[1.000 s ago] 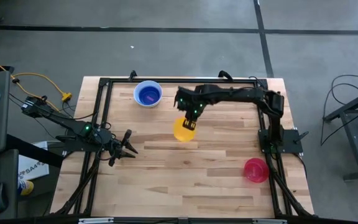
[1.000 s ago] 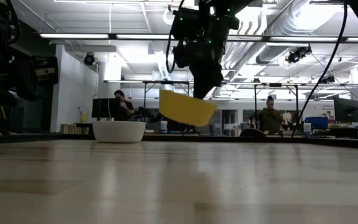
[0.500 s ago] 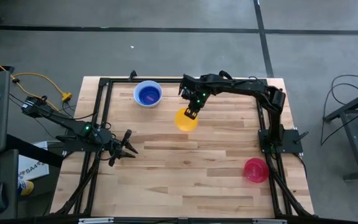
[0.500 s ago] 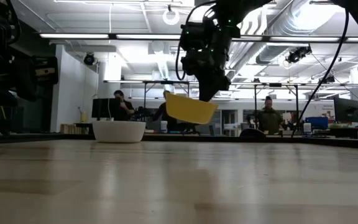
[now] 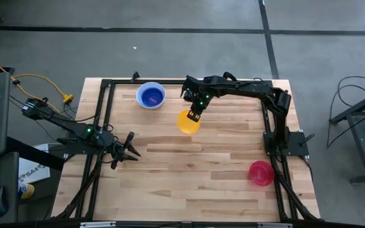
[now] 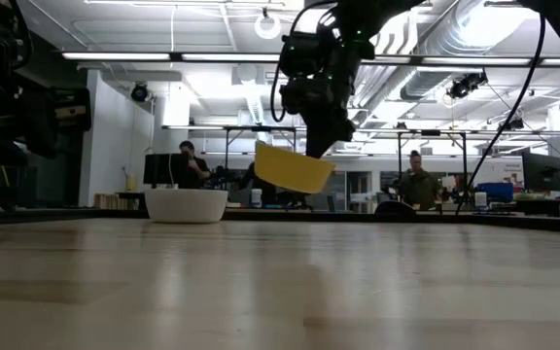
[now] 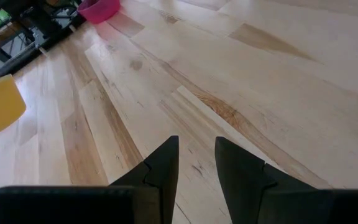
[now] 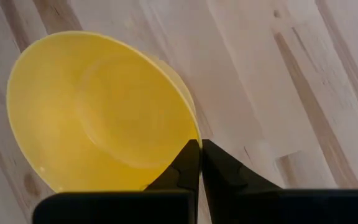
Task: Nest bowls inside each other
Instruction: Stack the yellow bowl on top of the violet bowl
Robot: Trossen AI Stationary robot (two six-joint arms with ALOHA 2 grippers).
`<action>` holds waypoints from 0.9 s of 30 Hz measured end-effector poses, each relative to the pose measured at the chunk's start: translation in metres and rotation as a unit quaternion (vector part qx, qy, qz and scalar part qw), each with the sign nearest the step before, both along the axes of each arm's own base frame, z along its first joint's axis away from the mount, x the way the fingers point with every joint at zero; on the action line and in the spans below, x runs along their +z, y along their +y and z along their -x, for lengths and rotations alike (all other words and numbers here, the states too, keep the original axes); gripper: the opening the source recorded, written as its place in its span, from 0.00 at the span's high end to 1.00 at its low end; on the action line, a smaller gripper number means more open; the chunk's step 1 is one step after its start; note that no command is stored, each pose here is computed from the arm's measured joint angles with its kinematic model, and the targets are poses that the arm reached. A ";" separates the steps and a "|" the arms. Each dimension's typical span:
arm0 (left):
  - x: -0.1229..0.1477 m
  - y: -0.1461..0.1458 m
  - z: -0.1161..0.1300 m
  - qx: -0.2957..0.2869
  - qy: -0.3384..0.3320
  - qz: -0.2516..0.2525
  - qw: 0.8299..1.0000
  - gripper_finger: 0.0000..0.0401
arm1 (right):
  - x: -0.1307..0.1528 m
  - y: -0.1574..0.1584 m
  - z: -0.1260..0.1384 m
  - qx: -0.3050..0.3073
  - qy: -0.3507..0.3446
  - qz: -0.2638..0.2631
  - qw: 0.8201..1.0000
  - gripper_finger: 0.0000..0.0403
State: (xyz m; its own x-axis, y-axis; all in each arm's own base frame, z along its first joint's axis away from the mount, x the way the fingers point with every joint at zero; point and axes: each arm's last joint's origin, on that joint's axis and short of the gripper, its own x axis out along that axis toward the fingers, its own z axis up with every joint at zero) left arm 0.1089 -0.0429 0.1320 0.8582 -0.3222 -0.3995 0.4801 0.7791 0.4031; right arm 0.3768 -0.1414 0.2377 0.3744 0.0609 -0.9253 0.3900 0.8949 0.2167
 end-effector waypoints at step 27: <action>0.002 -0.003 0.001 0.003 0.052 0.137 0.989 0.74 | 0.005 0.022 -0.020 0.016 -0.064 0.001 0.998 0.99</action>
State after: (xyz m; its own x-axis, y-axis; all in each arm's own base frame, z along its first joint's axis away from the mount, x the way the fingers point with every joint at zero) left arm 0.1083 -0.0461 0.1342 0.8196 -0.4253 -0.3838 0.5026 0.8554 0.1252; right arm 0.3963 -0.1190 0.2430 0.4873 0.0721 -0.8702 0.3306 0.9072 0.2602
